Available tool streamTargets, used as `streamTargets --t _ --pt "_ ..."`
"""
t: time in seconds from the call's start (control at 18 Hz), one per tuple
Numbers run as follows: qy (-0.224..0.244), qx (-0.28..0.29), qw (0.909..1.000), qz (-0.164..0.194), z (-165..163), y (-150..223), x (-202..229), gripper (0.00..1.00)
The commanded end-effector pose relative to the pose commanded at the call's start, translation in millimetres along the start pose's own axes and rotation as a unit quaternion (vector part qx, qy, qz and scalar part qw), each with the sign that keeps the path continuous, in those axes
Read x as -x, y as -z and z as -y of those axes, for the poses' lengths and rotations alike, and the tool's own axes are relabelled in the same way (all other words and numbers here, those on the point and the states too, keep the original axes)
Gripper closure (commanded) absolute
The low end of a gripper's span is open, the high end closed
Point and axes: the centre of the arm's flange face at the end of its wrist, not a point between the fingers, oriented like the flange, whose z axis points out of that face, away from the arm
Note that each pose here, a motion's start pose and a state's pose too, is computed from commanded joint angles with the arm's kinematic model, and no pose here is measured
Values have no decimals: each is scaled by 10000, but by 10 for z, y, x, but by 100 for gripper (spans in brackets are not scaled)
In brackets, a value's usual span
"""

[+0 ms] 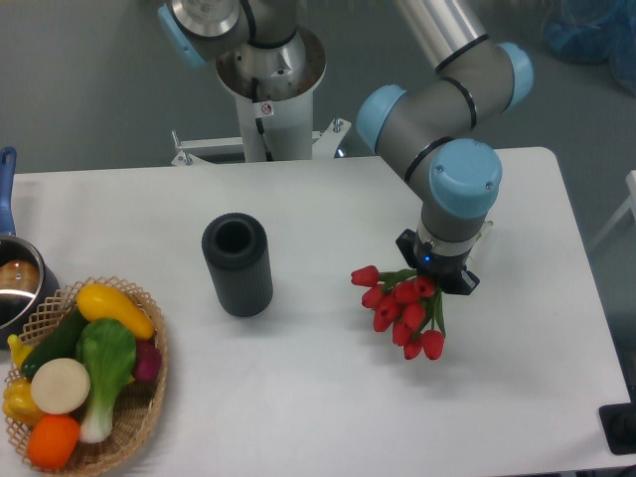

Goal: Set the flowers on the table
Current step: 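Lower the held red tulips toward the table surface, then open the gripper to release the tulips onto the table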

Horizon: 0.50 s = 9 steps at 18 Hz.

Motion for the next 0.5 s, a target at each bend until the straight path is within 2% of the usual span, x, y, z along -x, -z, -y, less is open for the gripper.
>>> streamTargets --t 0.06,0.17,0.28,0.33,0.5 --pt "0 -9 10000 6 -8 9 2 43" --pt "8 -31 10000 1 -4 4 -2 39" --pt "8 -41 10000 7 -6 24 -12 21" --pt "16 -42 10000 14 -16 28 -13 2" --pt "33 -45 10000 28 -32 50 -32 0"
